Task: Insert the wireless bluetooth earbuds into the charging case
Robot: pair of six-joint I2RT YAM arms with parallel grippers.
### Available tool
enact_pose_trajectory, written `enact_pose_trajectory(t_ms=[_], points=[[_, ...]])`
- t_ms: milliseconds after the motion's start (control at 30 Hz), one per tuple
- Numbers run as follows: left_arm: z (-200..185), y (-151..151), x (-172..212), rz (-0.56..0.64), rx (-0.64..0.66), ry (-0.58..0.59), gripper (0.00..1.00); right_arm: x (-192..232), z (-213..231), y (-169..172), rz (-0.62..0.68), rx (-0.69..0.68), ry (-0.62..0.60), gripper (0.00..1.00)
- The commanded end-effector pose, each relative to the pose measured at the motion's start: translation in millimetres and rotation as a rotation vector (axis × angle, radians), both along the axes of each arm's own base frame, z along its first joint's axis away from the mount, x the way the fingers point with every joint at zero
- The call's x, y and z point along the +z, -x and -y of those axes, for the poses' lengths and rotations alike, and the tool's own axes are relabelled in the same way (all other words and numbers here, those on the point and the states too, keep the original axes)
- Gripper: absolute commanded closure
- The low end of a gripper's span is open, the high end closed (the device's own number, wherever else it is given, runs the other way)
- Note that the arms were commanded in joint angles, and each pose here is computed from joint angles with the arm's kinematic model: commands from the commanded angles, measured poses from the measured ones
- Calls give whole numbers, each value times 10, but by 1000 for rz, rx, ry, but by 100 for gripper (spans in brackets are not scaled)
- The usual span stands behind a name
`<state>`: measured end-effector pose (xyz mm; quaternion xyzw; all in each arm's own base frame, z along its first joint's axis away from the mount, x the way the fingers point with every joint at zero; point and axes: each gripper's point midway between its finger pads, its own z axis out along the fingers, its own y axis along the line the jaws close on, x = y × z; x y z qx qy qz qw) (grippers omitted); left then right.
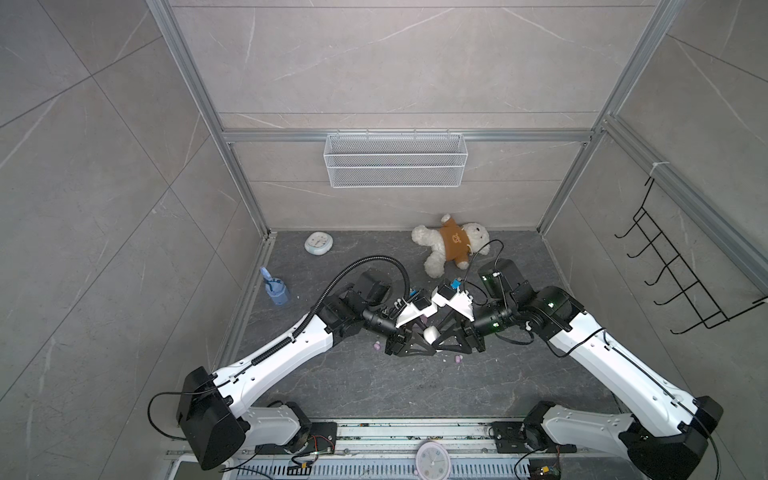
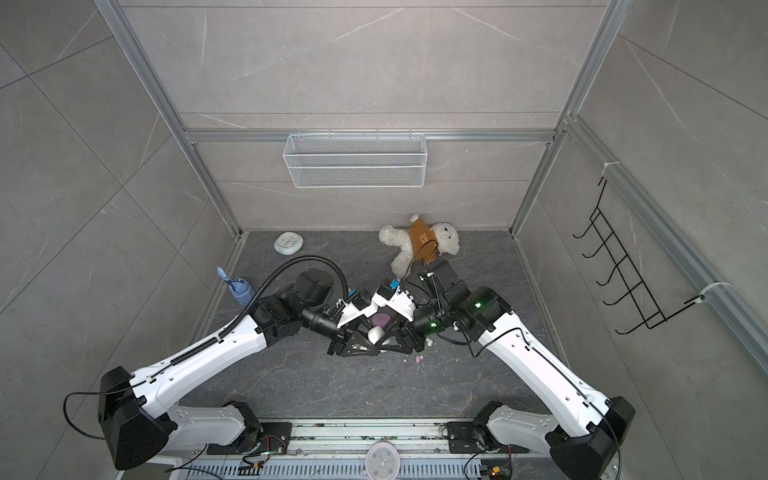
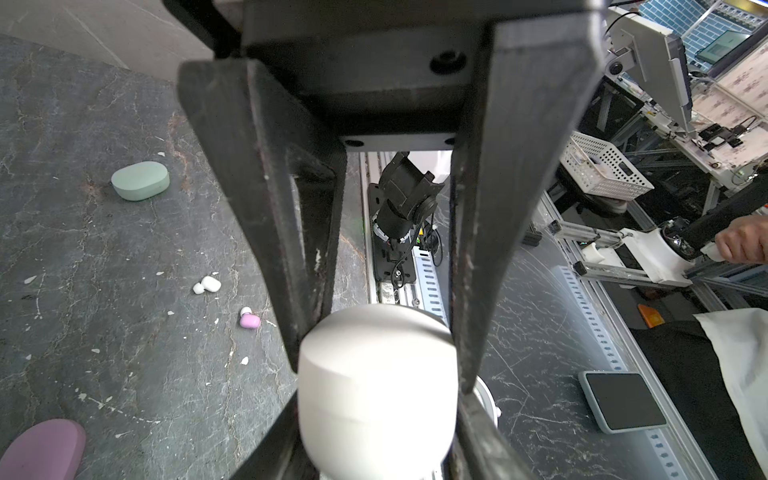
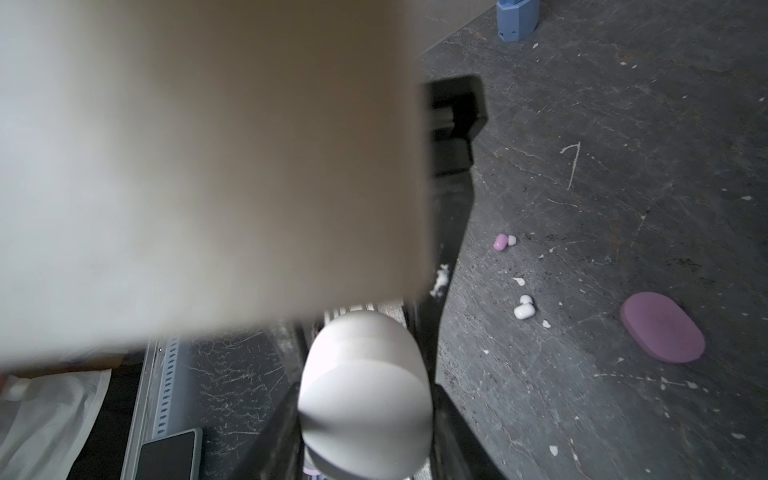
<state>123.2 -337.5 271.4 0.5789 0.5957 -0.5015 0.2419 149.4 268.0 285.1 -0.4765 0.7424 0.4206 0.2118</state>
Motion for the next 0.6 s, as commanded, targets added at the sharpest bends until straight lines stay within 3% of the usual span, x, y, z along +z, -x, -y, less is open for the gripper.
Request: enact_pose_trajectory(t_ms=[0,367,500,567], points=[[63,13,357,113,-24,132,58,-154,0,62,-85,-10,50,57],[58,7,313,114,-18,121,57,-76,-57,46,-108,-5,17,64],[54,19,344,115,-22,133,58,-91,-62,35,-116,-5,29,52],[44,20,364,124,-16,139,58,-112,-54,25,-117,-11,37,51]])
